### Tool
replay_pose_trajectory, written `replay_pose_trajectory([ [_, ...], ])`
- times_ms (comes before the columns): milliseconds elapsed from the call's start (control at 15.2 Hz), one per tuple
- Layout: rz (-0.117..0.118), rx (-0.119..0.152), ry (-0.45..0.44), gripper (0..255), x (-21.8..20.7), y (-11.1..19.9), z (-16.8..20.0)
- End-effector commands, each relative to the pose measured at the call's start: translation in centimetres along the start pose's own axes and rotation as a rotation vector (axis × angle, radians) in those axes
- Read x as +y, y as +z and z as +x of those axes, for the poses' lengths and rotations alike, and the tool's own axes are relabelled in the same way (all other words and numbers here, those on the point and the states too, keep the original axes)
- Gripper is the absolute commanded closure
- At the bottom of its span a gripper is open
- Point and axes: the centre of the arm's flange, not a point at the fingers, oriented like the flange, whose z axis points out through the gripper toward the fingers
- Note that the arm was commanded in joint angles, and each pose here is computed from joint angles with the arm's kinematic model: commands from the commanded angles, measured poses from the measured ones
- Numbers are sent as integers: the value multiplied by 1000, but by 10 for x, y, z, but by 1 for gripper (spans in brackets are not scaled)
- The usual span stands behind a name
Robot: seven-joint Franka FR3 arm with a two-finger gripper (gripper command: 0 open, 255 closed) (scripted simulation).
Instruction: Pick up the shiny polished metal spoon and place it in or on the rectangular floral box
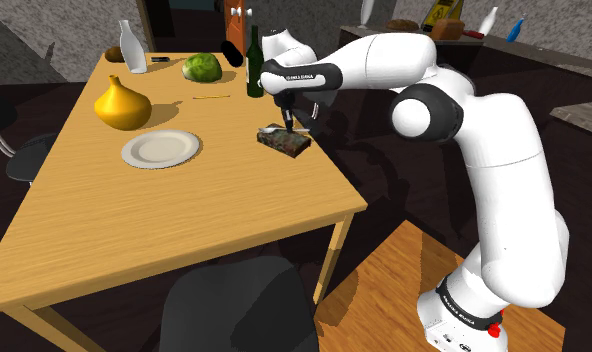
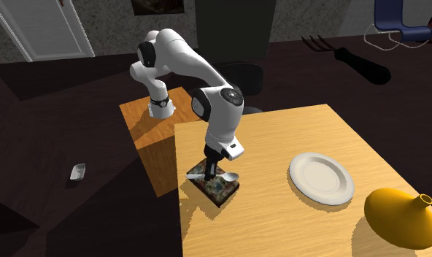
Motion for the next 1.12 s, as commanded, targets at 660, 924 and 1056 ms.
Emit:
replay_pose_trajectory([
  [660, 0, 0, 0, 0, 0, -26, 0],
  [924, 0, 0, 0, 0, 0, -50, 0],
  [1056, 0, 0, 0, 0, 0, -50, 0],
])
